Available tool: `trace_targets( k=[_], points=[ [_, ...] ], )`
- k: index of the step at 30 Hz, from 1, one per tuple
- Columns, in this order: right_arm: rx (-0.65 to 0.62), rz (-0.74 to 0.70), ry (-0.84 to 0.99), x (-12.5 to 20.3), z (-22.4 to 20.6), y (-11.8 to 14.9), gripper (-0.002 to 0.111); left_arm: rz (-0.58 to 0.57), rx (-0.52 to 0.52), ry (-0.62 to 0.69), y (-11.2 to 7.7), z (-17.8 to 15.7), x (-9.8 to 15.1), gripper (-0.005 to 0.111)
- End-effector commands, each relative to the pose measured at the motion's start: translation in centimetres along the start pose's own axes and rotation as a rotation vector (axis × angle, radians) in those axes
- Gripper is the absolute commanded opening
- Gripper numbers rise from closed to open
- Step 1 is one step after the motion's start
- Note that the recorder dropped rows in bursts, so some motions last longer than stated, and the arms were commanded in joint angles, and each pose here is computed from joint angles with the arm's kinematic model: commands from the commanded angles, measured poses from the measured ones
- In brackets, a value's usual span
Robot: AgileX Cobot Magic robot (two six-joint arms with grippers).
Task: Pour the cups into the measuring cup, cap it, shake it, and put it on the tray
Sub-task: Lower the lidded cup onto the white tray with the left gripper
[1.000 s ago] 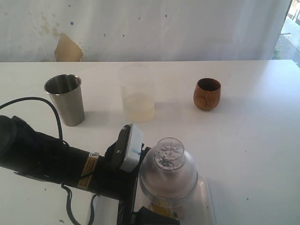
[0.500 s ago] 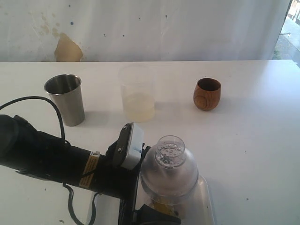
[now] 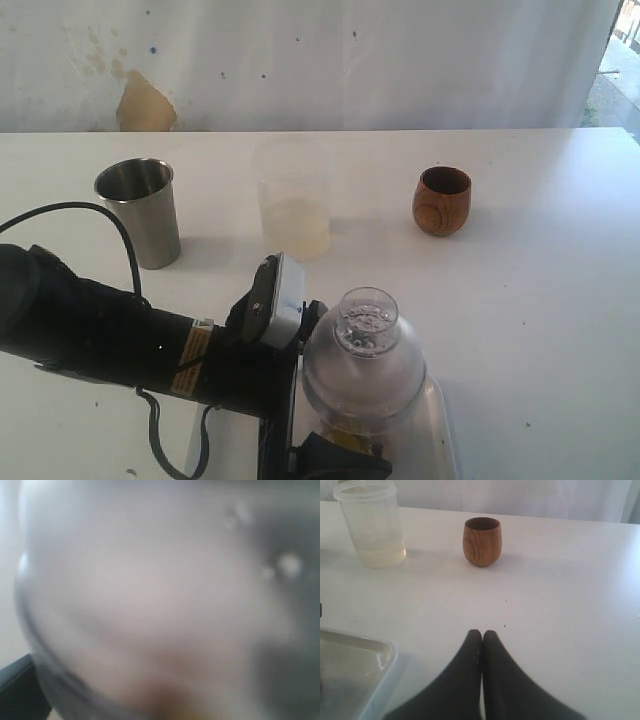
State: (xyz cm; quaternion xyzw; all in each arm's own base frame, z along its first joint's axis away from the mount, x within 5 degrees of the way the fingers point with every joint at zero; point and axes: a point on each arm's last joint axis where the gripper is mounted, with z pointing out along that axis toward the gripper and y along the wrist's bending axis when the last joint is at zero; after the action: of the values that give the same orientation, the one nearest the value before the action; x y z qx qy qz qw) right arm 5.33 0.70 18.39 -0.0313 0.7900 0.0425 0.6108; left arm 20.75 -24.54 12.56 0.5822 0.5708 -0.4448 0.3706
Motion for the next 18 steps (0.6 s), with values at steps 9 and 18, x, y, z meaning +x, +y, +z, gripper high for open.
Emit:
trace_targets(
  k=[9, 18],
  points=[
    [0.006, -0.004, 0.000, 0.14, 0.02, -0.04, 0.000, -0.006, 0.001, -0.021, 0.03, 0.07, -0.38, 0.105],
    [0.006, -0.004, 0.000, 0.14, 0.02, -0.04, 0.000, -0.023, 0.015, -0.013, -0.09, 0.07, -0.31, 0.105]
  ],
)
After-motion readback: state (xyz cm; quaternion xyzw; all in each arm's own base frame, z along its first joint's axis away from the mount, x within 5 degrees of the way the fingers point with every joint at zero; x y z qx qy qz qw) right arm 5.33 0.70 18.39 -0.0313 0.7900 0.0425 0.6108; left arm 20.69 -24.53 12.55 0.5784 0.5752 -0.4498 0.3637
